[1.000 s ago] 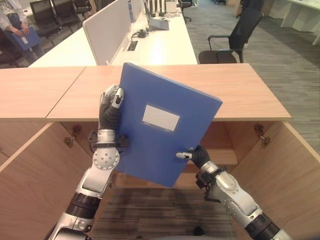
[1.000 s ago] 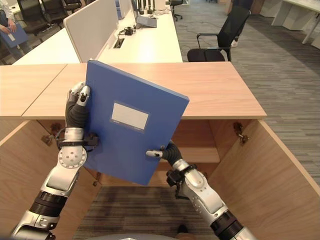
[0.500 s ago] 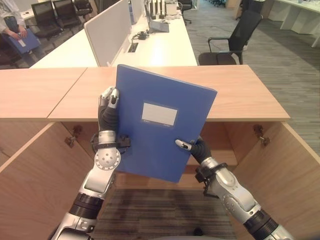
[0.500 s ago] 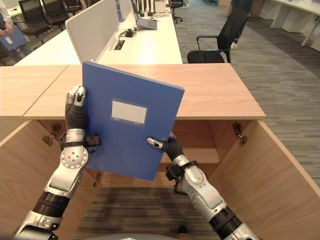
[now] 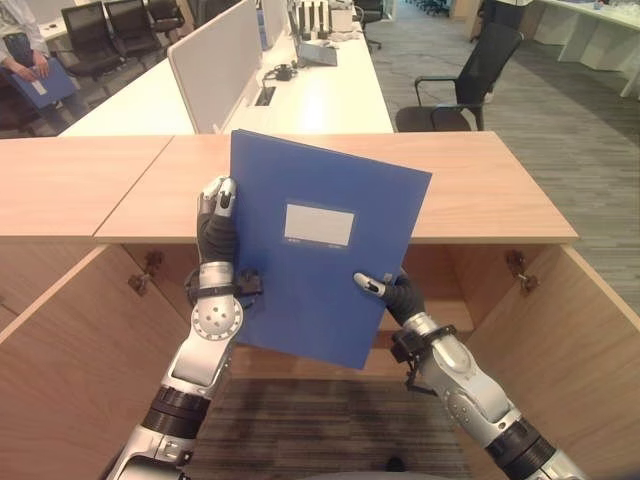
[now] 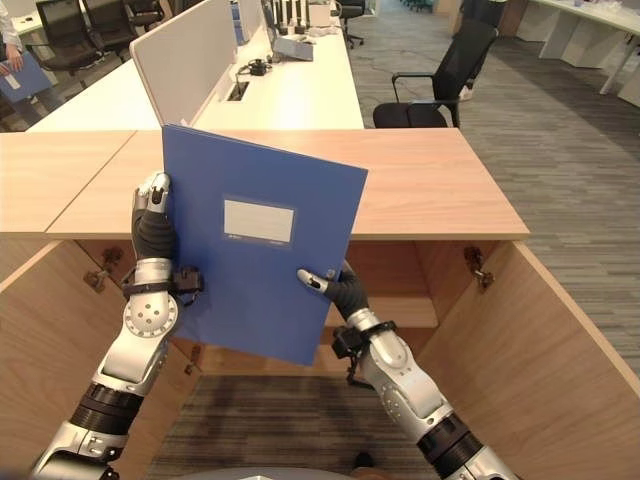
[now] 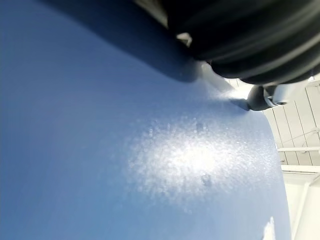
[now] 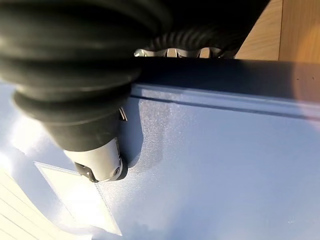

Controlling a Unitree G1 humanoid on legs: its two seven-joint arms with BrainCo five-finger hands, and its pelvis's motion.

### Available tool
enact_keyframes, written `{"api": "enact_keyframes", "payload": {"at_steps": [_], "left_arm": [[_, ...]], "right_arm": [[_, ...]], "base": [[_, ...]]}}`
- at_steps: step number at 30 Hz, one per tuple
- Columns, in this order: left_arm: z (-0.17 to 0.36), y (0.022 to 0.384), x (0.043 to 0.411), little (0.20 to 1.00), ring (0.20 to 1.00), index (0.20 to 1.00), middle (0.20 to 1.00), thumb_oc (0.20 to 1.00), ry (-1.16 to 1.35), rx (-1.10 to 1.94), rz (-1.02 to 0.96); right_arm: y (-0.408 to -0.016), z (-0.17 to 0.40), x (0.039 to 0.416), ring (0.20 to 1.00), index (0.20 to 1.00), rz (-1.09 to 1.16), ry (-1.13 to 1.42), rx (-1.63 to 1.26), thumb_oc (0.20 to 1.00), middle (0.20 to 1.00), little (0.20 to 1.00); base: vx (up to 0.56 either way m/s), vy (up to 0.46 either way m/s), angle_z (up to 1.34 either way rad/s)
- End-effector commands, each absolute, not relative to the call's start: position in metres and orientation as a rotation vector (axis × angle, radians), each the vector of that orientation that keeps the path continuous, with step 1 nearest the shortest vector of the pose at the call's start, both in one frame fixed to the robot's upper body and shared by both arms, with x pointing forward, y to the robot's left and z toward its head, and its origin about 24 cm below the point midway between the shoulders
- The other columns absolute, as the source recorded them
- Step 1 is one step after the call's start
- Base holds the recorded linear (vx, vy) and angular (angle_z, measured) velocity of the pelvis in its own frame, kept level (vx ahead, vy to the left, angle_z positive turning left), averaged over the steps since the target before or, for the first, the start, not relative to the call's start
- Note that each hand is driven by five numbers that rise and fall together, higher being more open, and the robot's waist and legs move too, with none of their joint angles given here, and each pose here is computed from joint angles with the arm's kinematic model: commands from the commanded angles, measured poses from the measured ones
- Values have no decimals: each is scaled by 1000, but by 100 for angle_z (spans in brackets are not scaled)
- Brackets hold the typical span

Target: Put the empty folder in the office cabinet

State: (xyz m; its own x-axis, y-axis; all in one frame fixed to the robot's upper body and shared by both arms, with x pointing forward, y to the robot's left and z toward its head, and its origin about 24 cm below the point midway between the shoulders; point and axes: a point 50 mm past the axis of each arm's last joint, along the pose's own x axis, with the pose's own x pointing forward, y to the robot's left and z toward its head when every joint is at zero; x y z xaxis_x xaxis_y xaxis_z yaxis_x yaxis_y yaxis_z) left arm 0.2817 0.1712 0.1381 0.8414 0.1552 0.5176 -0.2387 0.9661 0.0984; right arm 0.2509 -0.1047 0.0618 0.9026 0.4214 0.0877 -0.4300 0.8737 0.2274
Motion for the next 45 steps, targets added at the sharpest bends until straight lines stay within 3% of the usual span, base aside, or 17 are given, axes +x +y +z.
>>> {"api": "enact_keyframes", "payload": {"at_steps": [1,4,5,6,9,14,20,21,24,34,39,45], "left_arm": [[156,153,283,200,200,200,200,200,-651,154,92],[153,163,281,200,200,200,200,200,-641,166,120],[151,167,280,438,438,438,438,438,-632,167,124],[148,172,277,1000,1000,1000,1000,1000,-619,169,133],[139,188,267,1000,1000,1000,1000,1000,-574,163,129],[127,212,235,1000,1000,1000,1000,1000,-483,-145,-132],[113,211,212,1000,1000,1000,1000,1000,-403,-358,-313],[100,209,201,1000,1000,1000,1000,1000,-317,-419,-381],[69,209,183,1000,1000,1000,1000,1000,-138,-527,-431],[-28,232,134,1000,1000,1000,1000,1000,364,-482,-343],[-60,238,114,1000,1000,1000,1000,1000,567,-344,-367],[-96,233,102,1000,1000,1000,1000,1000,749,-145,-334]], "right_arm": [[-75,105,253,200,200,623,-266,239,200,200,200],[-81,105,252,200,200,630,-289,167,200,200,200],[-83,104,251,200,200,635,-292,137,200,200,200],[-87,104,249,200,200,641,-303,87,200,200,200],[-105,104,247,200,200,616,-339,-97,200,200,200],[-141,85,240,200,200,533,-275,-274,200,200,200],[-158,64,231,200,200,476,-199,-373,200,200,200],[-167,61,229,200,200,431,-214,-548,200,200,200],[-179,45,222,200,200,411,-150,-653,200,200,200],[-198,14,208,200,200,477,39,-726,200,200,200],[-204,-22,203,200,200,441,226,-605,200,200,200],[-212,-57,208,200,200,232,416,-359,200,200,200]], "base": [[0,0,0],[0,0,0],[0,0,0],[0,0,0],[0,0,0],[1,7,2],[-2,6,3],[0,0,0],[-8,0,-1],[-5,6,5],[-2,17,6],[6,5,2]]}}
